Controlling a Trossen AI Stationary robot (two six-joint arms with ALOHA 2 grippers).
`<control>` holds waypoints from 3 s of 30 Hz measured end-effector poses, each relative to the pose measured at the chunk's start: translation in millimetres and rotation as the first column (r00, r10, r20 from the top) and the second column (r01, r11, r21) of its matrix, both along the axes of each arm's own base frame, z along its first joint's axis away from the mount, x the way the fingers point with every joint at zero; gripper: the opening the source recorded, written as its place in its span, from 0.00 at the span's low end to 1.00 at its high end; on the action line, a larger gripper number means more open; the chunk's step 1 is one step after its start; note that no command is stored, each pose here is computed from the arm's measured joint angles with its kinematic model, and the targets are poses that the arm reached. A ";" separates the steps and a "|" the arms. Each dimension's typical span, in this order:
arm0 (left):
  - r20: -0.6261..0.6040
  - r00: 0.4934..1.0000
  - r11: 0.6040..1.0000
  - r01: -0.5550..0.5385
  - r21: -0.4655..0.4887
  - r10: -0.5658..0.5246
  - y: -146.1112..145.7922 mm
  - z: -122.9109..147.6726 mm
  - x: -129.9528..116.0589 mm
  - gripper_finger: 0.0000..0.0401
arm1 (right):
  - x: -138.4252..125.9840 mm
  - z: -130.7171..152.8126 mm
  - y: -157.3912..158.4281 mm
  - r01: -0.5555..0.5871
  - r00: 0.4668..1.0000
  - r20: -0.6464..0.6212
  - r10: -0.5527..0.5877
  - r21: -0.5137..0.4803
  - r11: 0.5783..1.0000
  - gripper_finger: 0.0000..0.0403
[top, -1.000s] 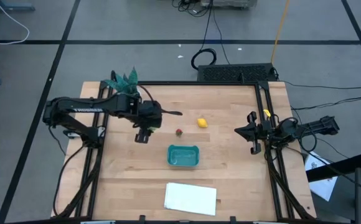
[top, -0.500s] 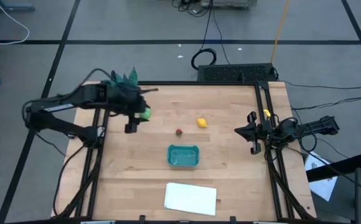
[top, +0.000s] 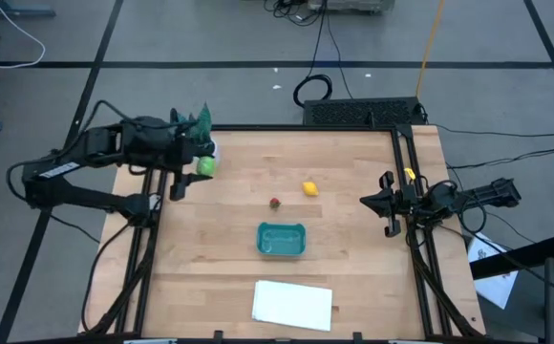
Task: Pick and placing Produce into tupperware
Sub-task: Put the cabbage into the blue bin
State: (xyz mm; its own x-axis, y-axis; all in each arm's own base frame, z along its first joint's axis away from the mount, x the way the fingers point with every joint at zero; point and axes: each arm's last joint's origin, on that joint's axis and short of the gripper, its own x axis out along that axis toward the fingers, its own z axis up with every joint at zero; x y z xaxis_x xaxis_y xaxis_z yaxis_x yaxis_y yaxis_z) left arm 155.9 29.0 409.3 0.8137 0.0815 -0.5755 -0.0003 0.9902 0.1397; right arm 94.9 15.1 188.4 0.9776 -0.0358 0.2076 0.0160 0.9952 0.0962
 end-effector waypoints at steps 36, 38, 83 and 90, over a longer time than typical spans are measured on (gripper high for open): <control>0.198 0.953 0.961 -0.189 -0.200 0.228 -5.5 -44.3 -34.4 0.59 | -0.1 0.2 0.0 0.000 1.000 0.003 0.000 0.000 1.000 0.00; 0.219 0.946 0.955 -0.192 -0.224 0.241 -5.3 -48.4 -32.8 0.59 | -0.1 0.3 0.0 0.000 1.000 0.003 0.000 0.001 1.000 0.00; 0.395 0.896 0.932 -0.054 -0.358 0.204 -2.9 -91.9 10.3 0.59 | 0.0 0.0 0.0 -0.001 1.000 0.000 0.001 0.001 1.000 0.00; 0.375 0.917 0.925 0.016 -0.380 0.139 0.3 -100.9 42.7 0.59 | -0.1 0.5 0.0 0.000 1.000 0.005 0.000 0.002 1.000 0.00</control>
